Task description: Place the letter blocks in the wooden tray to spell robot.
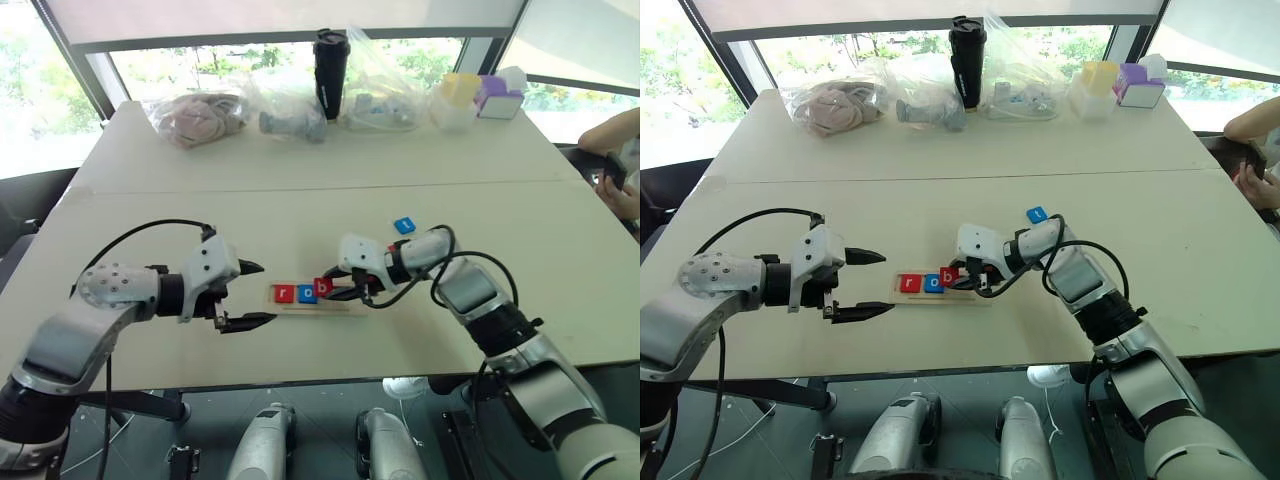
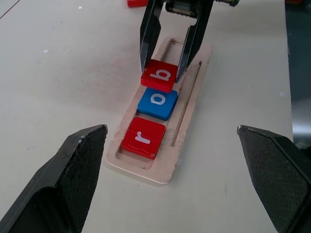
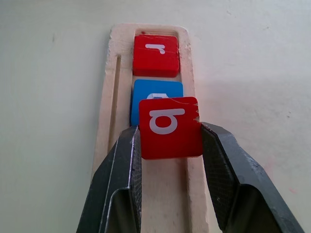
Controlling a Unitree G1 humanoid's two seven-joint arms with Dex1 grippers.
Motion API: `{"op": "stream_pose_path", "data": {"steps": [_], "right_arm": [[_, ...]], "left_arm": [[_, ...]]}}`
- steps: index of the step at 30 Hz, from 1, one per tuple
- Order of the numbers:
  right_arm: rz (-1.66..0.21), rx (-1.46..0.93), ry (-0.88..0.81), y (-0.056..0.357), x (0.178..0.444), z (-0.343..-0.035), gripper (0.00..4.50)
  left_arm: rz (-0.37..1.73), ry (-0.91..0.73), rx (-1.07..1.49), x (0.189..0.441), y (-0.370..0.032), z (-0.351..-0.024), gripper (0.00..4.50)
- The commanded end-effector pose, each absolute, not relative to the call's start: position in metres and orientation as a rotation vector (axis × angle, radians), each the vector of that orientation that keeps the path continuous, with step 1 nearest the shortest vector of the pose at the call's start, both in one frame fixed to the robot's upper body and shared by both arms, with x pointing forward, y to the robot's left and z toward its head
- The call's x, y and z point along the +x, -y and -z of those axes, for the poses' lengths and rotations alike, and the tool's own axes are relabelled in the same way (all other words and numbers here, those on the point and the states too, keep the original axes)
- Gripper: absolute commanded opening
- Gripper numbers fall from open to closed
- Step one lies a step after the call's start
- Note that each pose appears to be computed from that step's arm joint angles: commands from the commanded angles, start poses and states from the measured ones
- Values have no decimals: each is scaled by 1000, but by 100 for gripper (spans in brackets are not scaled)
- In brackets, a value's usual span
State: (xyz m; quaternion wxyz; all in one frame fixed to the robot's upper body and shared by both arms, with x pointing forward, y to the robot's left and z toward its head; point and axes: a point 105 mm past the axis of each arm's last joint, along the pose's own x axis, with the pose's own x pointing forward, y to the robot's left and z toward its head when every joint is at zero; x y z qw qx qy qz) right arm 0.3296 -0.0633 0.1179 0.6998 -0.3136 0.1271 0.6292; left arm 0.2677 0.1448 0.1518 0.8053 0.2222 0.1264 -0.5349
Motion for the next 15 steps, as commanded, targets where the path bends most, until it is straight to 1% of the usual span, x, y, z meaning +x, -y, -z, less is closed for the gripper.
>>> {"op": "stream_pose_path", "data": {"steps": [1,4,15], "right_arm": [[-1402,-706,-244,68,325,-130,116],[-1396,-713,-265,70,324,-123,116],[-1421,-705,-288,59,325,-115,116]], "left_arm": [[1149,-233,494,267,-142,-158,450],[1154,-231,490,267,-140,-156,450],[1155,-224,487,268,-138,-158,450]]}}
